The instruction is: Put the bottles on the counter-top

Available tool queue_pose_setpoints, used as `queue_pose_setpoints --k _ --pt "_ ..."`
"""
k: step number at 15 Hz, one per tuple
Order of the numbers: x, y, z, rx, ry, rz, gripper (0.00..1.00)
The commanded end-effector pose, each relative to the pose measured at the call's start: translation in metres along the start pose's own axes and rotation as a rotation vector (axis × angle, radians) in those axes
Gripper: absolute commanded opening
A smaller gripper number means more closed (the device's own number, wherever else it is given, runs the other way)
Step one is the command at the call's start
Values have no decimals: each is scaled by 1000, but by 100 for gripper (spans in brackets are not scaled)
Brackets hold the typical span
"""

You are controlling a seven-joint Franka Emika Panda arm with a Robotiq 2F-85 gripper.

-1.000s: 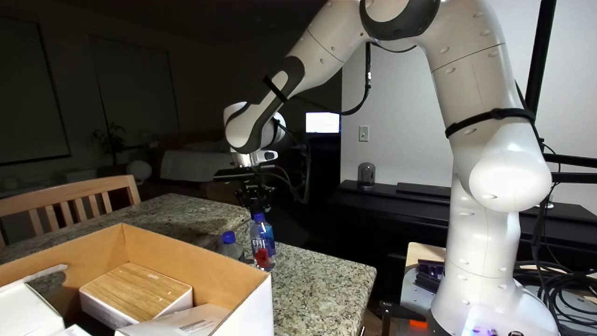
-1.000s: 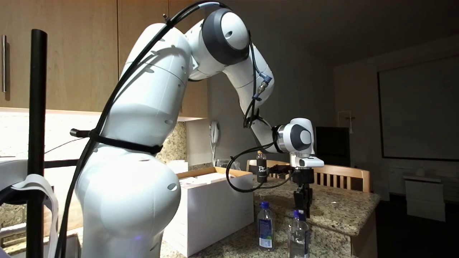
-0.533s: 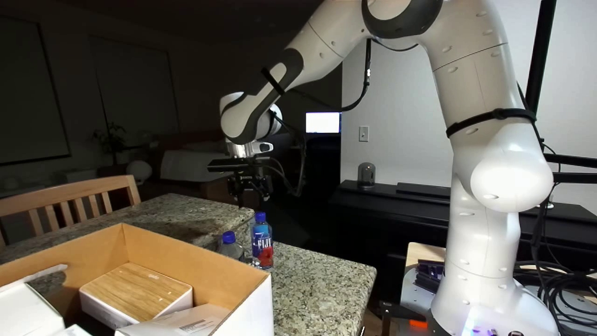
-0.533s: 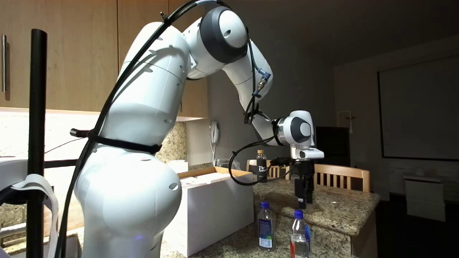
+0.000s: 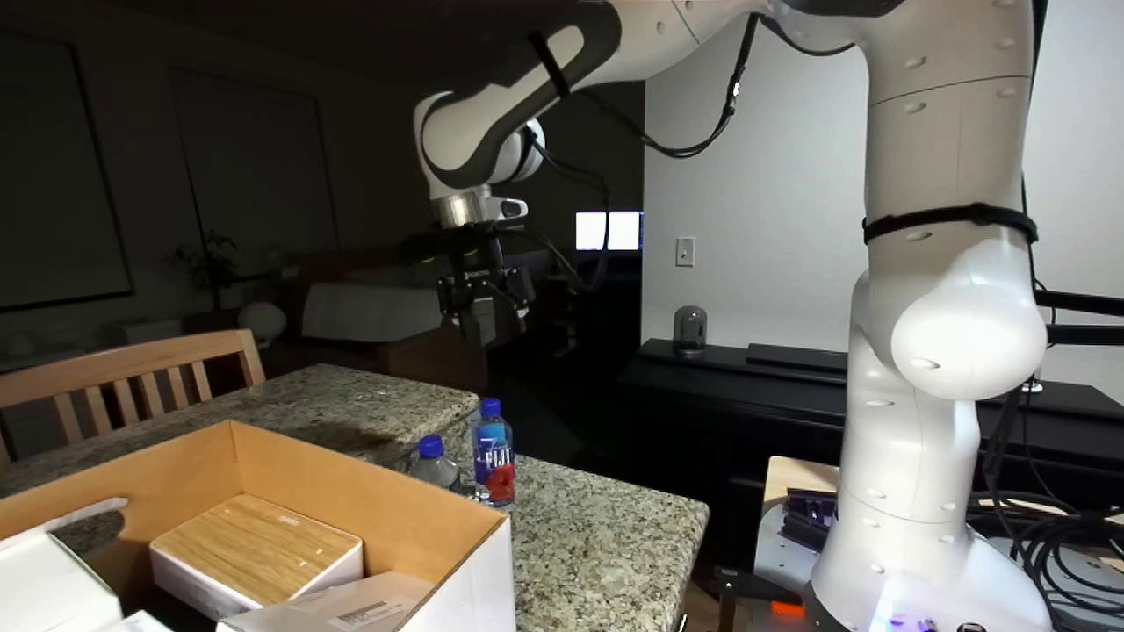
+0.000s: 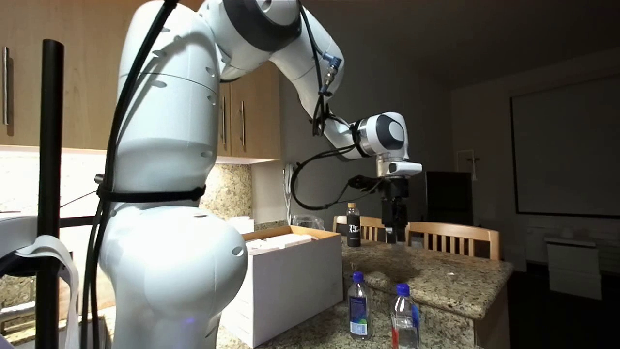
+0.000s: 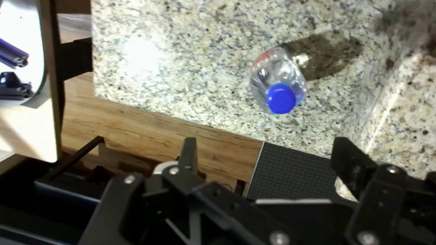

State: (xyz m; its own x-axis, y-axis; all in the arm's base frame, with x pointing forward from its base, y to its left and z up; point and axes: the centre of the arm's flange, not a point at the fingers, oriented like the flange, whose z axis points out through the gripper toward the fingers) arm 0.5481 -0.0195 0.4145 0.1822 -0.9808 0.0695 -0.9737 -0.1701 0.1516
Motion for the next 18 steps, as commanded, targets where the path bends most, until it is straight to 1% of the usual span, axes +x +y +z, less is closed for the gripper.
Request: queue_pose_setpoints --k 1,3,5,8,10,13,18 --pt "-28 74 -24 -84 24 -182 100" --pt "-38 106 -31 -113 51 -280 100" --pt "-37 132 -32 -103 83 -378 100" --pt "-10 149 -22 -75 130 -527 100" --pt "15 147 -8 -38 155 -621 100" --pt "53 118 10 45 167 -764 100" --pt "84 74 23 157 196 -1009 100"
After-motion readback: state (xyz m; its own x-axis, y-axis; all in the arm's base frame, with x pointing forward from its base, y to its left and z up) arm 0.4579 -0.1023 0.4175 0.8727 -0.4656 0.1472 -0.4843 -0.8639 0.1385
